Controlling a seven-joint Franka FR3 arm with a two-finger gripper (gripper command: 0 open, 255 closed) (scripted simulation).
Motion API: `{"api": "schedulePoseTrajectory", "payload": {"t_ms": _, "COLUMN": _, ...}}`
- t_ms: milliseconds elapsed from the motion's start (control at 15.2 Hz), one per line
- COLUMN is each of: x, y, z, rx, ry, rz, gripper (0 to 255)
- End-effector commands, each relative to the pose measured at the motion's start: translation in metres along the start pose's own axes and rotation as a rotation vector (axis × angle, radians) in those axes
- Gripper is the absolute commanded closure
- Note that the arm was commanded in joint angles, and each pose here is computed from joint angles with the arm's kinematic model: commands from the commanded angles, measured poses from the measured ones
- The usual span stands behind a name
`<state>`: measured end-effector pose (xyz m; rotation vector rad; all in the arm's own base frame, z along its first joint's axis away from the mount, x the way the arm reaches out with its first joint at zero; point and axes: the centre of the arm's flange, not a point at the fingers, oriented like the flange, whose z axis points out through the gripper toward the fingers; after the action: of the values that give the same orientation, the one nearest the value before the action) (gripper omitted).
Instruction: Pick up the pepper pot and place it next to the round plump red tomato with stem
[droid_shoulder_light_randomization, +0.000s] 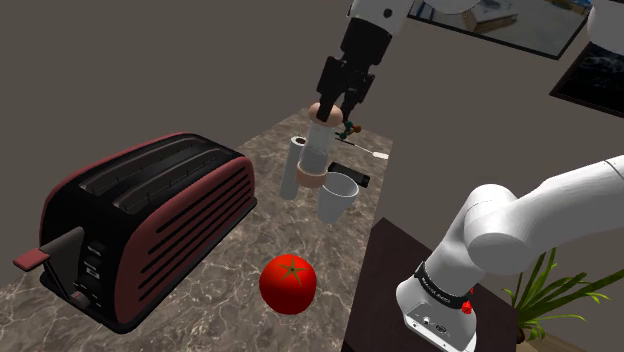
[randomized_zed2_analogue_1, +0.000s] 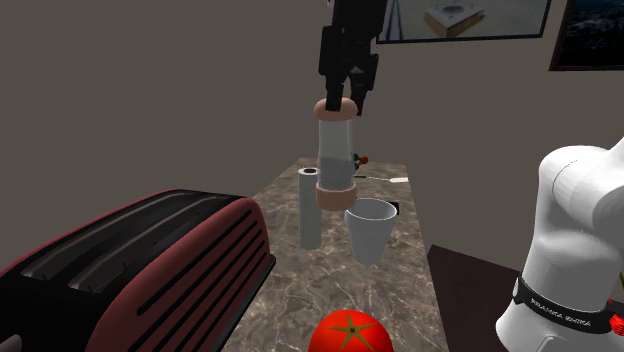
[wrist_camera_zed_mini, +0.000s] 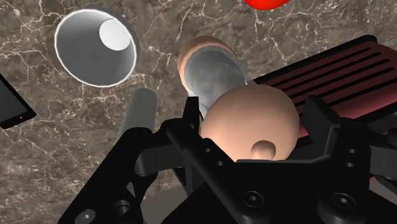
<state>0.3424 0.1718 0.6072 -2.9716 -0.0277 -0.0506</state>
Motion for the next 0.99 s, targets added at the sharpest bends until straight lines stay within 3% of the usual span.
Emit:
{"api": "schedulePoseTrajectory", "payload": {"t_ms": 0, "x": 0.0, "y": 0.003, "z": 0.012, "rx": 0.0, "ry": 0.0, "rz": 0.0, "gripper": 255}}
{"api": "schedulePoseTrajectory", "payload": {"t_ms": 924, "x": -0.002, "y": 0.015, "z": 0.084, "rx": 0.0, "ry": 0.0, "rz": 0.0, "gripper": 255}}
